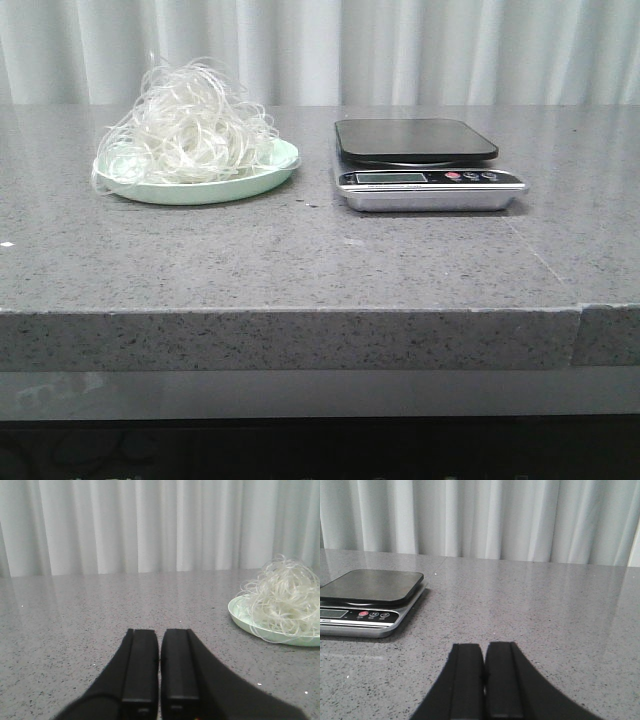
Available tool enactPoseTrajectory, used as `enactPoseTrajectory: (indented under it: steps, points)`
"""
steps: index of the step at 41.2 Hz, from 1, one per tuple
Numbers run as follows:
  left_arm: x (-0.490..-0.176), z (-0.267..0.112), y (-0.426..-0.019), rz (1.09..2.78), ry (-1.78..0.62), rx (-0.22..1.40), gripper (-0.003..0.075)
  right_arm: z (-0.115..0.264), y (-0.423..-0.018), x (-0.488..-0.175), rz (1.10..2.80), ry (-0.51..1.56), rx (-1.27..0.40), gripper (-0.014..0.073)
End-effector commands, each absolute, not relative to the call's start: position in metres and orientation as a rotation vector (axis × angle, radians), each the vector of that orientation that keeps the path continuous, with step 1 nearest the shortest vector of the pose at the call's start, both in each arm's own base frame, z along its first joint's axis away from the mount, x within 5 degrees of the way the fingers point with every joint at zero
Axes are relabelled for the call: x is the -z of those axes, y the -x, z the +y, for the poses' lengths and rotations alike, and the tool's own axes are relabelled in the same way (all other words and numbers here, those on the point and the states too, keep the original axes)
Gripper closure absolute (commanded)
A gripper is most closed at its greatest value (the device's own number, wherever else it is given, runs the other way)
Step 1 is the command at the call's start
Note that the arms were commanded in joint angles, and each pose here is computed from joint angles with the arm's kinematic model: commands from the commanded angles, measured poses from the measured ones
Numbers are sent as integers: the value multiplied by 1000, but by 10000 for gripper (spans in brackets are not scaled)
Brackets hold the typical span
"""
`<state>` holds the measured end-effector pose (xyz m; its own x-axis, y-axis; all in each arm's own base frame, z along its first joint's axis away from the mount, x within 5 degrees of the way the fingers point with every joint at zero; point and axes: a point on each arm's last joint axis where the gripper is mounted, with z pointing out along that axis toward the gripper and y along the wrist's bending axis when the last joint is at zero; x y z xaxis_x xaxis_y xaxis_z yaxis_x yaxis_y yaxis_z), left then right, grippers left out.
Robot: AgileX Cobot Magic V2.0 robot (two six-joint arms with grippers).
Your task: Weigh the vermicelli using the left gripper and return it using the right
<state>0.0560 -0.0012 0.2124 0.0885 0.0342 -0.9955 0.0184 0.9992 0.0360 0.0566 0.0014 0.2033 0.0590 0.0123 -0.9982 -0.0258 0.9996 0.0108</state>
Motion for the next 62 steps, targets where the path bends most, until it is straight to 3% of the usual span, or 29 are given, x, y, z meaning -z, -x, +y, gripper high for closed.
enactPoseTrajectory:
  steps: [1,36,49,62]
  points:
    - [-218,-1,-54,1392,-22,1,579,1,-54,-215,1400,3,-23,442]
    - [-225,-1,-52,1313,-61,-43,579,1,-53,-220,1362,0,-25,442]
    - [-304,-1,-27,1100,-58,-50,579,1,-31,-295,1235,0,-31,442]
    - [-392,0,-18,1206,-57,-53,579,1,-27,-377,1360,8,-34,442]
